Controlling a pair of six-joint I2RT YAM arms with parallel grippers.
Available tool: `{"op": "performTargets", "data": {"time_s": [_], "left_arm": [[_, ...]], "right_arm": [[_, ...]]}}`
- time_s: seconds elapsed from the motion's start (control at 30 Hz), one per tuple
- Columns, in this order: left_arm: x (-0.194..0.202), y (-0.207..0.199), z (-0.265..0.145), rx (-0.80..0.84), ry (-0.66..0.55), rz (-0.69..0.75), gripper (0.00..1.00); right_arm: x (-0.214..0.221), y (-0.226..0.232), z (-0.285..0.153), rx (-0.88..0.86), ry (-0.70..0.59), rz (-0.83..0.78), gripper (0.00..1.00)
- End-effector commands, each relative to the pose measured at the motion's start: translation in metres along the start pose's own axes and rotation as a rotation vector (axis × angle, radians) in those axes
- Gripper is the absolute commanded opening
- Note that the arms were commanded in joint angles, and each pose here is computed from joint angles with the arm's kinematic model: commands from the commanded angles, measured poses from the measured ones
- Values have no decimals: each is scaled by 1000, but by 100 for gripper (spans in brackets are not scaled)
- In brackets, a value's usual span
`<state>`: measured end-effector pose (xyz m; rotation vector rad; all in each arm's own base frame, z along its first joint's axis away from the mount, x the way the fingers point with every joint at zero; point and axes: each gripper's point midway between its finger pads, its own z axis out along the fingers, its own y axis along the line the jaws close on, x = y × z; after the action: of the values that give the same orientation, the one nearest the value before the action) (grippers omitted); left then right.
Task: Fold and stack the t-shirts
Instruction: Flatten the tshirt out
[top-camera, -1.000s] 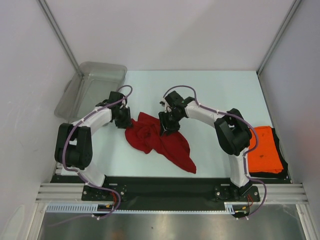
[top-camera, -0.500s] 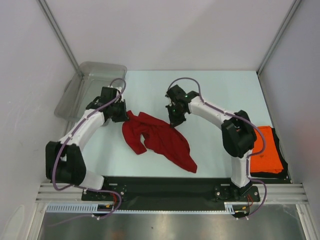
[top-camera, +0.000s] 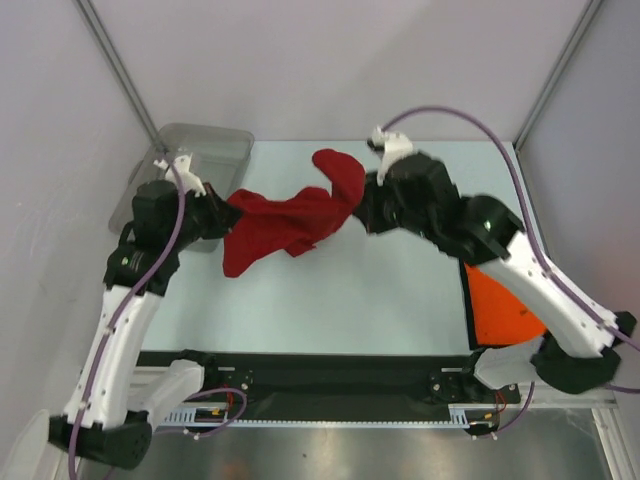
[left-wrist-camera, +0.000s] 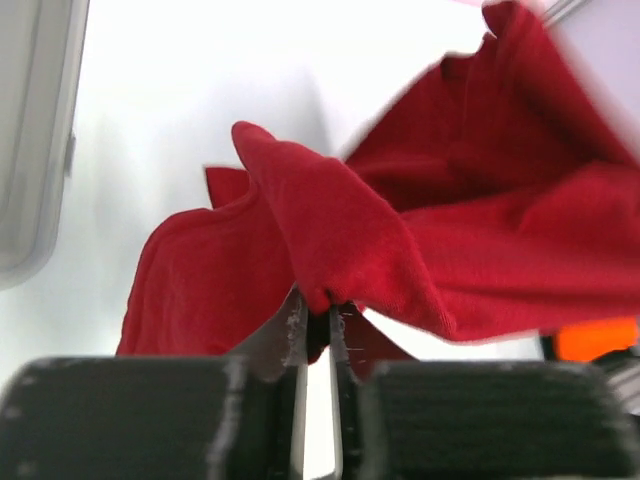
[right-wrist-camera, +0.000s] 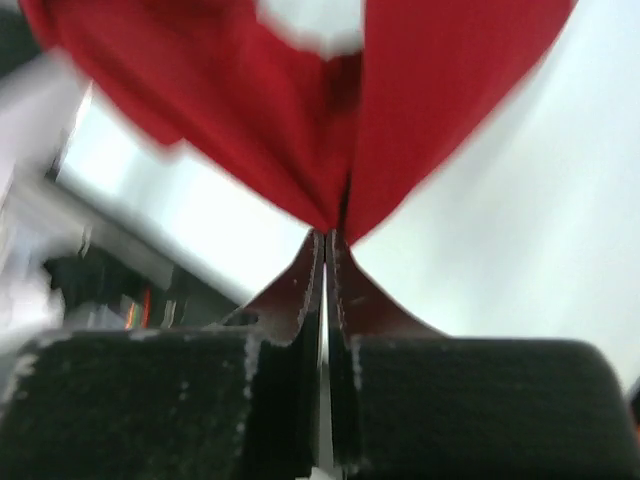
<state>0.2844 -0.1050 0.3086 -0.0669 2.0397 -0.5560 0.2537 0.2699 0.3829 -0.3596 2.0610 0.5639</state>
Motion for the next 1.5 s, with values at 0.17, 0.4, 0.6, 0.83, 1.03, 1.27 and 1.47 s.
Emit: {"op": "performTargets", "data": {"time_s": [0.17, 0.4, 0.6, 0.83, 1.03, 1.27, 1.47], "left_arm": [[141, 74, -44, -294, 176, -242, 100], [159, 68, -49, -253, 229, -251, 100], [149, 34, -8, -50, 302, -284, 100], [192, 37, 47, -27, 547, -302, 79], [180, 51, 79, -150, 569, -154, 91], [191, 79, 104, -286, 631, -121, 93], [210, 87, 117, -303, 688, -140, 86]], "right_arm": [[251, 34, -36, -143, 484, 126, 0], [258, -23, -30, 0, 433, 281, 80], [202, -64, 17, -86, 393, 447, 84], [207, -77, 95, -39, 607, 344, 74], [215, -86, 133, -16, 673, 241, 64], [238, -79, 164, -39, 763, 202, 64], [257, -86, 181, -6, 803, 171, 66]]}}
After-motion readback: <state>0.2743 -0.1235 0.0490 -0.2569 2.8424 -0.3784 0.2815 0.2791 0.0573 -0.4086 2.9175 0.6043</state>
